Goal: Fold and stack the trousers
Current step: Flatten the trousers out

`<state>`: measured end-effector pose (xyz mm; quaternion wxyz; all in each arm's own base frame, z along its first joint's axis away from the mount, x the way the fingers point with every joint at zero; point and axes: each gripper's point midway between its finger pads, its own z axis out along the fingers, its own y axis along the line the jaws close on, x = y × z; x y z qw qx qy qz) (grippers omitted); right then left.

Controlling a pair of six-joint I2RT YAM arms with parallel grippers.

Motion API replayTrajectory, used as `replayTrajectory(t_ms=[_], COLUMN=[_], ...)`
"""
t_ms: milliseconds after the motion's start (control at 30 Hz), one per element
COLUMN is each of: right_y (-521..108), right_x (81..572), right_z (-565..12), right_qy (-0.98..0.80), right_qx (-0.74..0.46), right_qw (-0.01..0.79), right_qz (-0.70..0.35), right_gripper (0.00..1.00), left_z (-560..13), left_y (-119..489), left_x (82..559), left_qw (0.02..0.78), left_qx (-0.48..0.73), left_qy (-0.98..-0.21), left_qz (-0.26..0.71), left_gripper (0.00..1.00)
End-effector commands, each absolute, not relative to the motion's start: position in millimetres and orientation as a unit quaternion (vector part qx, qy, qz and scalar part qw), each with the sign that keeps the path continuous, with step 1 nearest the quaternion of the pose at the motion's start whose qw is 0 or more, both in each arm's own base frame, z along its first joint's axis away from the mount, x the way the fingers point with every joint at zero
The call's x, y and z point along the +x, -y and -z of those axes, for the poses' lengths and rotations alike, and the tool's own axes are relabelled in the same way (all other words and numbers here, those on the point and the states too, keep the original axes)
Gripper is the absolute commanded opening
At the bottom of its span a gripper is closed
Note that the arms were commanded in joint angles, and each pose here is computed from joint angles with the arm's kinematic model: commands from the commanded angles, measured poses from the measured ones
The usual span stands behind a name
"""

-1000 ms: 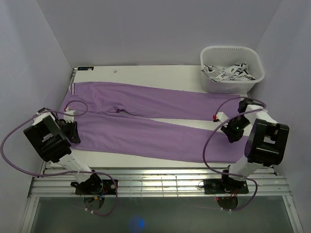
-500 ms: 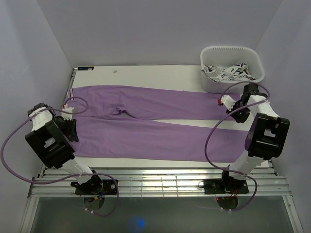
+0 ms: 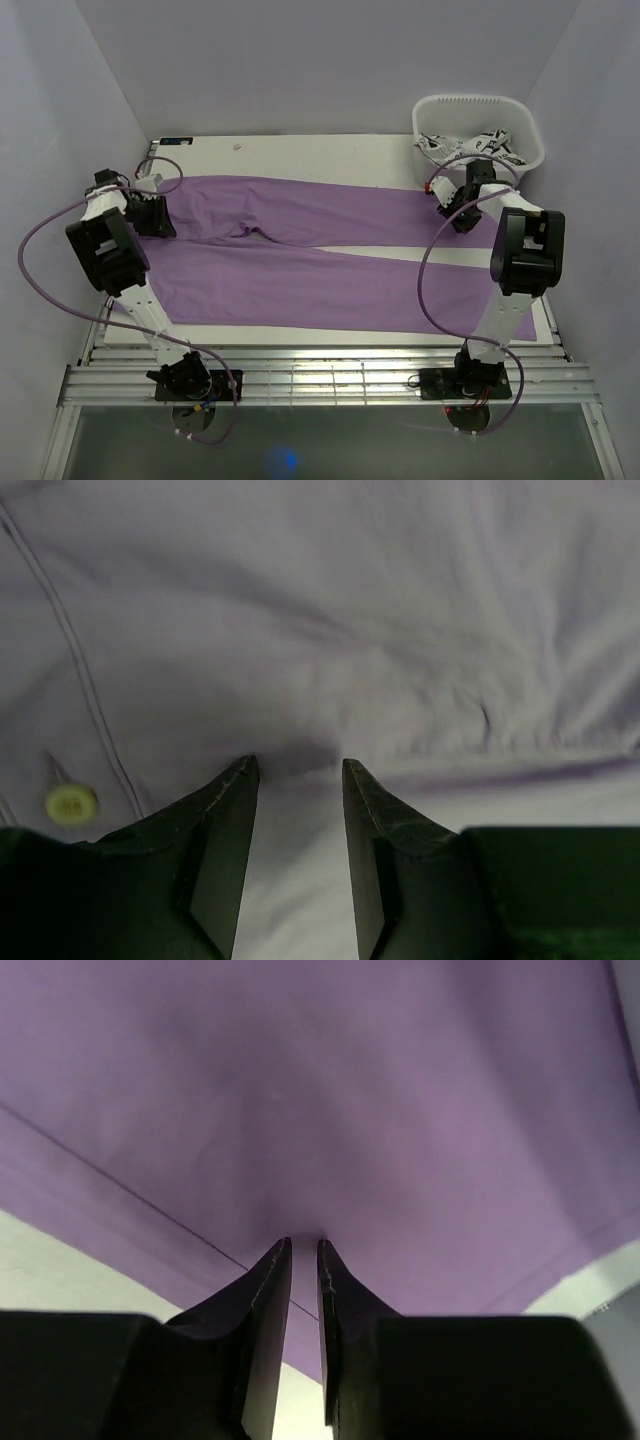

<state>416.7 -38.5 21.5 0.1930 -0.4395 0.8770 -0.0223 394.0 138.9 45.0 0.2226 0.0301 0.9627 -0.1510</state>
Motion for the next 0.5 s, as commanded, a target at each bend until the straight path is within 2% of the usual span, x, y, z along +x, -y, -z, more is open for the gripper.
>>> replayTrajectory(t_ms=[0,133,267,300,467], right_y=[56.9,76.6,102.1,110.2,129.6], right_x=[405.5,357.3,332.0,328.5,307.6], right_z=[-7.2,20.5,24.8,24.5,16.0], right_qy=[-0.893,-0.892,-0.889,-0.885,-0.881], right_qx=[-0.415,-0.436,-0.447,-0.456,-0.466], right_qw=[0.168,0.104,0.072,0.063,0.045], right_qz=[0.053,0.058,0.069,0.076,0.064], right_gripper=[0.22,0.21,0.19,0.19,0.18], left_z=[-50.3,-24.0,-10.5,3.2,-8.2], left_y=[-157.8,-159.2,-146.8,-136.1,-126.3], left_x=[440.9,432.7,391.0,365.6,318.5], left_qw=[0.271,0.236,0.197,0.169,0.160], left_qx=[0.003,0.010,0.031,0.034,0.077], left_qy=[-0.955,-0.965,-0.973,-0.977,-0.979], left_qz=[0.123,0.116,0.114,0.123,0.099], left_gripper=[0.50,0.47,0.39,0.38,0.36])
